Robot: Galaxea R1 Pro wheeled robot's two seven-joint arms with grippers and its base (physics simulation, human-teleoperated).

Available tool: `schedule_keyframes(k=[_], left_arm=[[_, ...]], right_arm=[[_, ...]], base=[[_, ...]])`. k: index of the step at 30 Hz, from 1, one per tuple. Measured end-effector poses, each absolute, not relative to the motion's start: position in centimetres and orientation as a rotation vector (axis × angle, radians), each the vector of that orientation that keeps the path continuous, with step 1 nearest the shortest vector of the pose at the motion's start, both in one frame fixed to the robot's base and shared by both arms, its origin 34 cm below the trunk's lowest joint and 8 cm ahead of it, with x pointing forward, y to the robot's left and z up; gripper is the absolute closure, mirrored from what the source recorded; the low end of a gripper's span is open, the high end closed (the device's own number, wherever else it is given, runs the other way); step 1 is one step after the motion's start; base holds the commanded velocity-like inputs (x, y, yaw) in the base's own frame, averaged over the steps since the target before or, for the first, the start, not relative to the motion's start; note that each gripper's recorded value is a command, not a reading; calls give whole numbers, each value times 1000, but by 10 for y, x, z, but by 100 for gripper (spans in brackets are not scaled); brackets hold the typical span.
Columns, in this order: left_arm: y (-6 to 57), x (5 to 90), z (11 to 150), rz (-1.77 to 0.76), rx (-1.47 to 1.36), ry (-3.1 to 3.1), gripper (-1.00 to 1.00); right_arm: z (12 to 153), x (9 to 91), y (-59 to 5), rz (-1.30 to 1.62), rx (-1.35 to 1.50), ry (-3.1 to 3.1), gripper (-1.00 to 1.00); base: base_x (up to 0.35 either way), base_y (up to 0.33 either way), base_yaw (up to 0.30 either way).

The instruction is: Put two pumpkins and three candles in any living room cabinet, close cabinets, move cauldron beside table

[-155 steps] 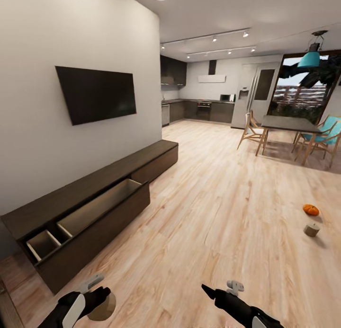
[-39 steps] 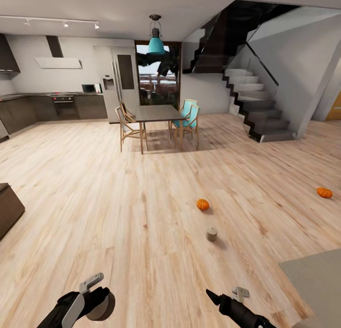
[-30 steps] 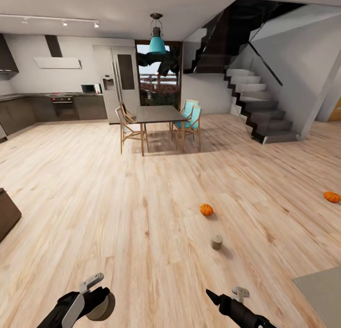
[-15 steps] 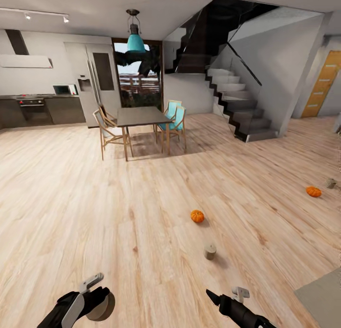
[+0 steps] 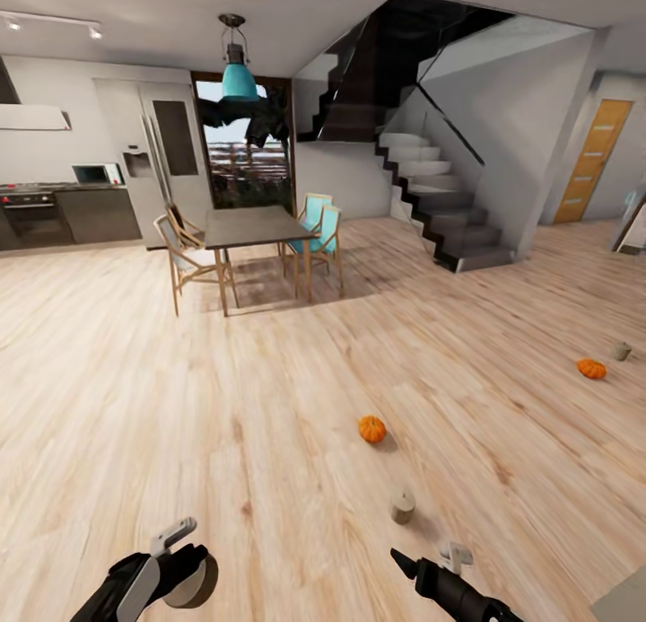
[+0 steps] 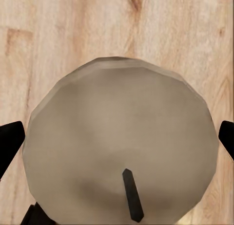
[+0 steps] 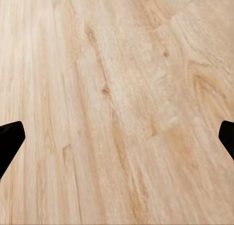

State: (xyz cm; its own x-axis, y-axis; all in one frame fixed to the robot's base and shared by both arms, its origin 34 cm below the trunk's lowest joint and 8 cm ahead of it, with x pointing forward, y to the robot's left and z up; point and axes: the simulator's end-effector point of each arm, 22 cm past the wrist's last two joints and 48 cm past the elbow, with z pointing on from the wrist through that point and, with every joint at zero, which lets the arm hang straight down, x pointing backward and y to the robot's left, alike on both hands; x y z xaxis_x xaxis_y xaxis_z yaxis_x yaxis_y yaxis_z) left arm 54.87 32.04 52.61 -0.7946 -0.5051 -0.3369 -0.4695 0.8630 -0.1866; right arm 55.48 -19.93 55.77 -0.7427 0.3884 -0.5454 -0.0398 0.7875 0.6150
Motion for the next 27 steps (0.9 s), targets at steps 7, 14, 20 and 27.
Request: schedule_keyframes(k=[7,14,20,27], left_arm=[[321,549,526,-131,-723,2657,100],[320,549,526,-132,-723,2658,100],[319,549,526,-134,-723,2658,100],[319,549,526,-134,-723,2658,100]], right_arm=[[558,555,-199,811,256,2287,-100],[558,554,-198,813,255,2288,-100],[558,554,-198,812,255,2288,-100],[558,555,-199,807,257,2287,-100]], base=[[341,97,-3],[341,77,-144],[341,8,-72],[341,0,-3]])
